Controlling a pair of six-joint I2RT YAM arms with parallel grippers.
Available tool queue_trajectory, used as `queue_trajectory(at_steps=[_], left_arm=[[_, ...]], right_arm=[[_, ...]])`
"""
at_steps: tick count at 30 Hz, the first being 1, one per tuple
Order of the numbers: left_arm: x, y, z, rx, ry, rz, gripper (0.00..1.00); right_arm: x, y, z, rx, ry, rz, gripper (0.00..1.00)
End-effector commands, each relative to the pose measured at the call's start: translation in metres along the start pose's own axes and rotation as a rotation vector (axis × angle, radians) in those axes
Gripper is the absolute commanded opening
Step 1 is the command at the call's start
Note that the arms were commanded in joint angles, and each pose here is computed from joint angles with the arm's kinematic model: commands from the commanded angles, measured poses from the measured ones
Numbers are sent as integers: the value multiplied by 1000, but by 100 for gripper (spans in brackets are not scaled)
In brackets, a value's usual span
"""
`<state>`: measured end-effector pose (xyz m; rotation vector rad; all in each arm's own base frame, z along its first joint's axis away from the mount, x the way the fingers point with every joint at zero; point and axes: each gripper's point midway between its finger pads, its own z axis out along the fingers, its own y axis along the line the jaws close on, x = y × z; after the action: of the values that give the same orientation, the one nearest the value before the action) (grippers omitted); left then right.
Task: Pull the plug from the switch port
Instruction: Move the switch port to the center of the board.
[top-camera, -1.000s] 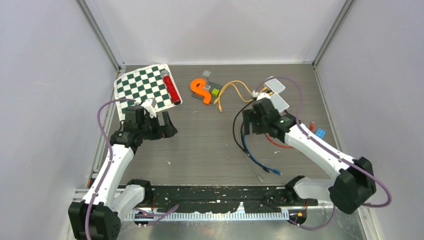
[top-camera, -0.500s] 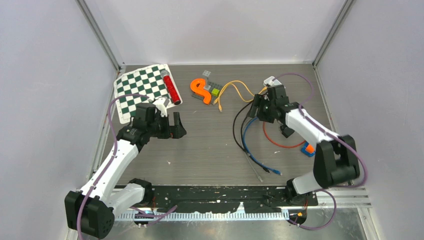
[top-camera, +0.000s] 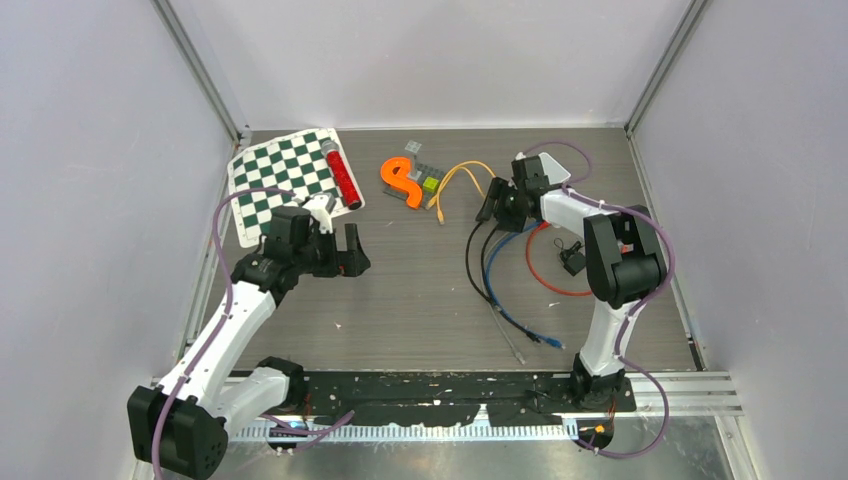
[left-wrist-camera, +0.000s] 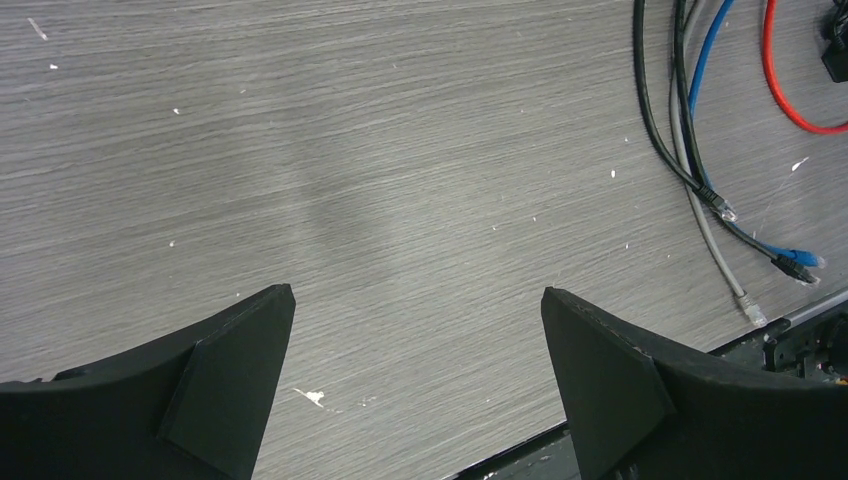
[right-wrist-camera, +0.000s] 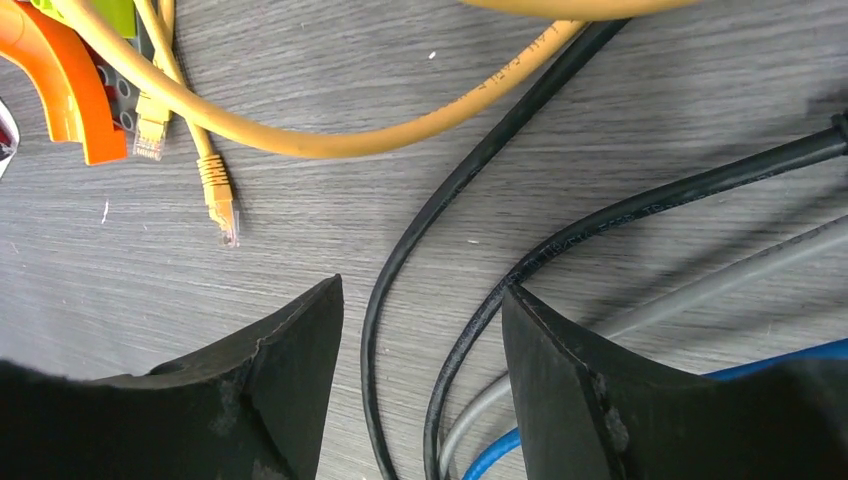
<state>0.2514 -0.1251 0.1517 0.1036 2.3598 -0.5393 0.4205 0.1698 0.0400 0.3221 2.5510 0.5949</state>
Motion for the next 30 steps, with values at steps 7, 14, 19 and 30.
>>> queue_trajectory(at_steps=[7,14,19,30], left_arm=[[-8,0,-3,-12,-19,17,99],[-6,4,-5,-32,-20,20,99],[-7,3,-5,-31,-25,18,99],[-6,5,-9,-39,-28,17,99]], right_arm=[[-32,11,17,4,-53,-51,66],[-62,12,6,34,-130,-91,70],[-69,0,25,33,-76,-65,73],[-122,24,52,-43,-142,-54,75]])
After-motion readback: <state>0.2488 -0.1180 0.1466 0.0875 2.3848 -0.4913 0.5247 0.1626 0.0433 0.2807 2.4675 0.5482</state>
